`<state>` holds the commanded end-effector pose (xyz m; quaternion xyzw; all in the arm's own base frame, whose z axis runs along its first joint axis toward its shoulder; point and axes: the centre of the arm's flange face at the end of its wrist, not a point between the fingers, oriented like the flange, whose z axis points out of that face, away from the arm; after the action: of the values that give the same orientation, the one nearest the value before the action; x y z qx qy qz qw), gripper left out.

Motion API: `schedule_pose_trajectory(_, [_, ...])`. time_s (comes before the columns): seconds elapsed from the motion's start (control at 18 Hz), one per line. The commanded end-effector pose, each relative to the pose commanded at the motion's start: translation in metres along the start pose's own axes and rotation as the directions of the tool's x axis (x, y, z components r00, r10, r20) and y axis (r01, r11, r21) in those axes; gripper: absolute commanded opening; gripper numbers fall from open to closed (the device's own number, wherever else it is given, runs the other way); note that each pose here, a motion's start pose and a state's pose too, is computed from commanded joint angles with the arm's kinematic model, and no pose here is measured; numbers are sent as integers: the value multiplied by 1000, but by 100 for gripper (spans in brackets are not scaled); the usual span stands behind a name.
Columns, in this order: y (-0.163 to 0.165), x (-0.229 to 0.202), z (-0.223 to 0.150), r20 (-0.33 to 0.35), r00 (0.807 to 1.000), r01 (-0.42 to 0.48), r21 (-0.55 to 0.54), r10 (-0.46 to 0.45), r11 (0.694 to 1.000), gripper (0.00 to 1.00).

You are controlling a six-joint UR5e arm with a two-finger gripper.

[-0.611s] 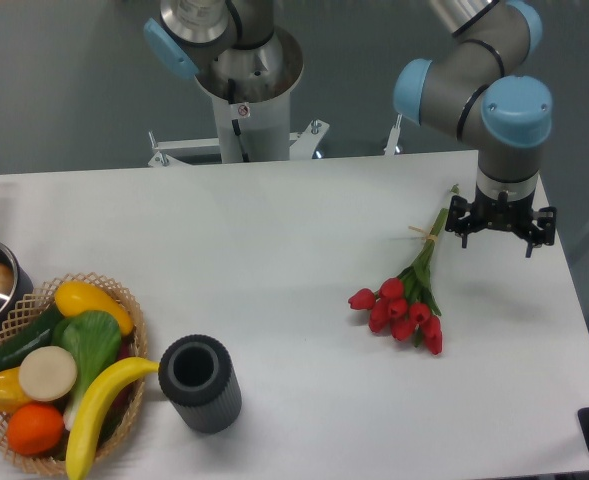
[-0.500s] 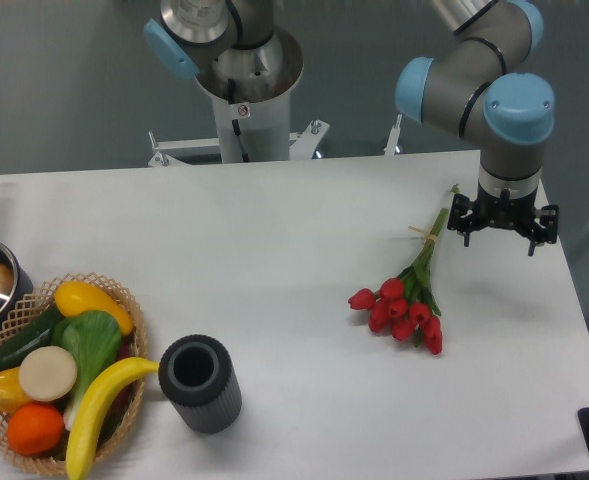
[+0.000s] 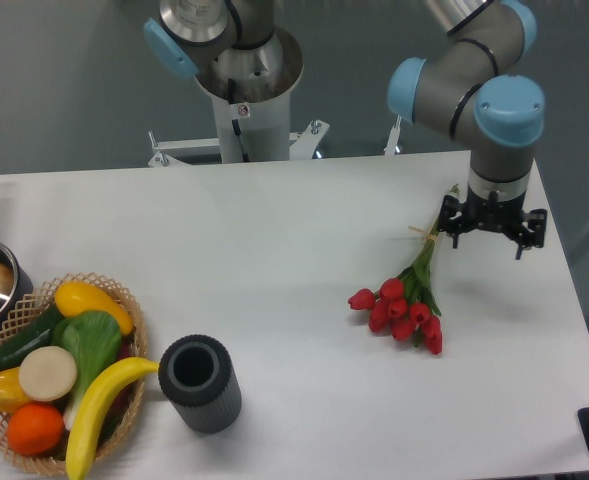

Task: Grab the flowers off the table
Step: 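Lower the open gripper onto the green stems of the red tulips, then close the gripper on the stems and lift the tulips off the table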

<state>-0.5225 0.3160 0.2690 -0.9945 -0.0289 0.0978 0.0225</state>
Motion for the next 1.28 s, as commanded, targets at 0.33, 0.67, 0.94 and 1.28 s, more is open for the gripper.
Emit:
schedule_pose_trajectory(0.33, [-2,21,19,-72,975,-201,94,208,975,100])
schedule_pose_trajectory(0.67, [-7,53,43,-142,957,-234,127,251,964,100])
schedule_pose_trajectory(0.94, [-12,53,53,-159,960,-212,132,232,968,100])
schedule_pose_trajectory(1.28, [-19,54,58,-168,965,-179,125,199,976,55])
